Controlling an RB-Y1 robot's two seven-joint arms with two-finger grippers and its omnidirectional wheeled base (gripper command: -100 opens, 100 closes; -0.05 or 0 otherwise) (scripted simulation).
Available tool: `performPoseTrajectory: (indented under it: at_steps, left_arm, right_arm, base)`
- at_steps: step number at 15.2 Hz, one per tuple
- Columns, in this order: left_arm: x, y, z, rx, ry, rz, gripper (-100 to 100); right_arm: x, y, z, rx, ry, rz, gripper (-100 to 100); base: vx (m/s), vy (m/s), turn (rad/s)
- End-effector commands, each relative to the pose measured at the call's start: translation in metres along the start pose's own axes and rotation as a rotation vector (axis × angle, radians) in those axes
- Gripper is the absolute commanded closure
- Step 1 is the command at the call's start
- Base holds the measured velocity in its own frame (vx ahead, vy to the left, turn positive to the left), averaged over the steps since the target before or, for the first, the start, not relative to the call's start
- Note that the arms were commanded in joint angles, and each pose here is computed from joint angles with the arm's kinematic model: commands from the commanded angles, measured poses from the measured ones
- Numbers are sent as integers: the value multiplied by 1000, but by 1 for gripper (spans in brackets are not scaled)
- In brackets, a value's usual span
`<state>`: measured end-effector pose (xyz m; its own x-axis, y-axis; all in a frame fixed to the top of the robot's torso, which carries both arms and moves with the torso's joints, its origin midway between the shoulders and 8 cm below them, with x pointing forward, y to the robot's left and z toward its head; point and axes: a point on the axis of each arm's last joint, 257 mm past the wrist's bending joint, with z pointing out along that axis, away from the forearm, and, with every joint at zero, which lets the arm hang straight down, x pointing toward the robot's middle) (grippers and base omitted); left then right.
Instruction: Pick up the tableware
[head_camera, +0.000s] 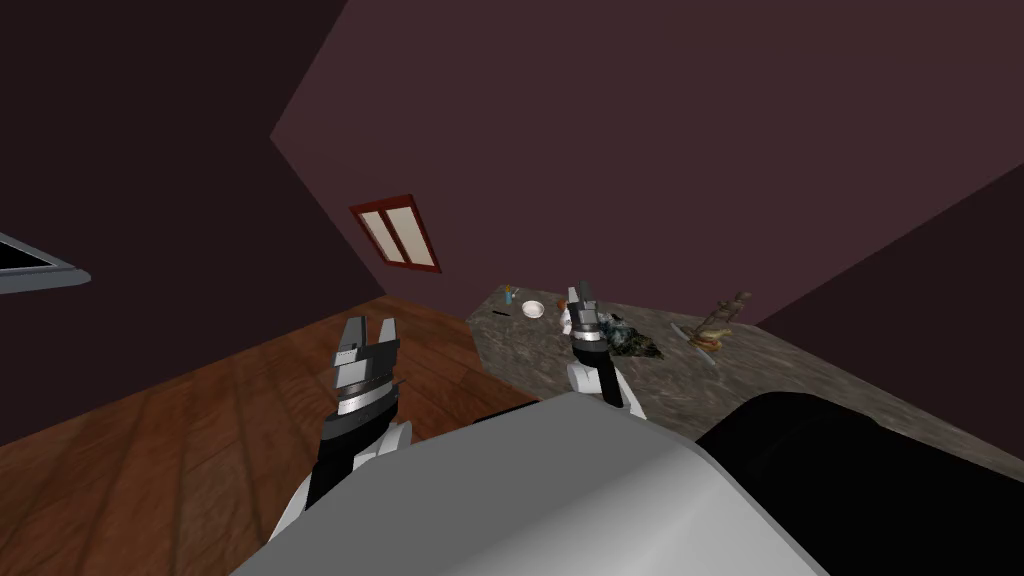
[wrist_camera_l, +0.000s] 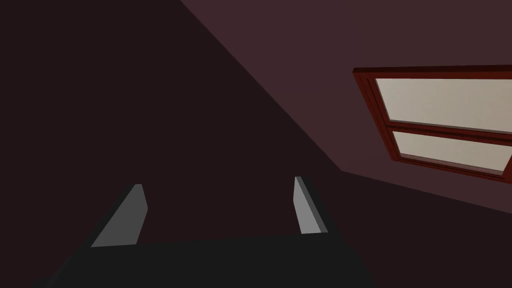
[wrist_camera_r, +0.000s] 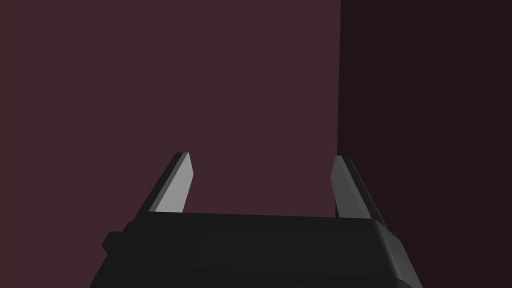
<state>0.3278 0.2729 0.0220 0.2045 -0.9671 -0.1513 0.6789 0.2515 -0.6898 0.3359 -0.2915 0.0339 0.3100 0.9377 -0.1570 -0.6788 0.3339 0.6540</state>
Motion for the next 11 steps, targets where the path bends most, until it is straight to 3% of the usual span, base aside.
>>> performPoseTrajectory:
  at_steps: [1, 11]
  left_arm:
    - [0, 0, 0, 0, 0, 0, 0]
    - [0, 0, 0, 0, 0, 0, 0]
  right_arm:
    - [6, -3, -1, -1, 43, -16, -100]
    - [33, -28, -13, 15, 255, -109, -100]
  base:
    - [4, 2, 27]
    - [18, 8, 55]
